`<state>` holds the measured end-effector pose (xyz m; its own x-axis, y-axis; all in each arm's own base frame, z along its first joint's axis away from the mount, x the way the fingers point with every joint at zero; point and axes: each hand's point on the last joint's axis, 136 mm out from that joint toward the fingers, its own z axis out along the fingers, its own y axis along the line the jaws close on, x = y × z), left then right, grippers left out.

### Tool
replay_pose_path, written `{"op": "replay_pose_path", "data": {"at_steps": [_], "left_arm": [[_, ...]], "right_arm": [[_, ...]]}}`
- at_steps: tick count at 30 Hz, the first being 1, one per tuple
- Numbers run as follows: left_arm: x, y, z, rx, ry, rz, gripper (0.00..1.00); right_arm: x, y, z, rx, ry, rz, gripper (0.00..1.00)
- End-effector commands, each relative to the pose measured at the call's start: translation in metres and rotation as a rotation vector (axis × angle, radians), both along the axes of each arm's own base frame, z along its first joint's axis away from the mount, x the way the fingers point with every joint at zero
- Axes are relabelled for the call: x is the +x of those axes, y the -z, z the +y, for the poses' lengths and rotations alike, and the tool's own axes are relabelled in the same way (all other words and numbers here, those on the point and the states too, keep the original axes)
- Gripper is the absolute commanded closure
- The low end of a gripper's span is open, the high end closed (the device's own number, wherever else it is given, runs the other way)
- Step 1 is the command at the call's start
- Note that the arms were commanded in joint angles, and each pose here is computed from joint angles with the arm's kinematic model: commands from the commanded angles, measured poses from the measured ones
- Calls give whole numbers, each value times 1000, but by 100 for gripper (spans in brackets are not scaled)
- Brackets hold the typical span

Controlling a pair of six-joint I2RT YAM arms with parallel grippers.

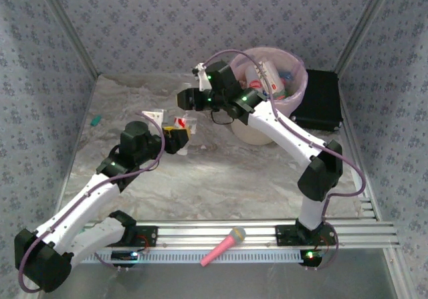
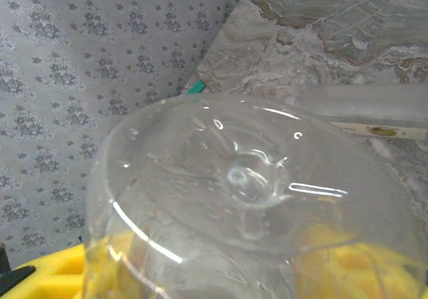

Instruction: Put the plastic bottles in the bin

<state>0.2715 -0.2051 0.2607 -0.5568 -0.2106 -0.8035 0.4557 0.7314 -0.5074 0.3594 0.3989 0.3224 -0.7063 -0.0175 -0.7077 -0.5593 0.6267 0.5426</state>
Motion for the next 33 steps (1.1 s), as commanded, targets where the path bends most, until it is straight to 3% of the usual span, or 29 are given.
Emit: {"op": "replay_pose_path", "data": {"at_steps": [1,3,5,14,18,24,33], "left_arm": [[0,-29,5,-35,-19,-82,21],[-2,-32,8,-27,-30,-88,5],[-3,-30,13,-4,-49,-84,2],[-1,-11,26,71,-108,-37,1],[2,-7,24,78,-105,-24,2],[2,-3,25,86,-109,-13,2],[1,-1,28,90,-120,-4,2]], "right_arm": [[5,-33,-4,27,-17,-77,48],[8,-53,-12,8,-21,-140,49],[12,-79,-25,-21,-14,-226,48],[34,-181,-132,-134,145,-522,48],[53,-203,-180,-150,231,-613,49],[96,-175,-222,-261,296,-593,49],[132,-94,-212,-329,277,-456,50]]}}
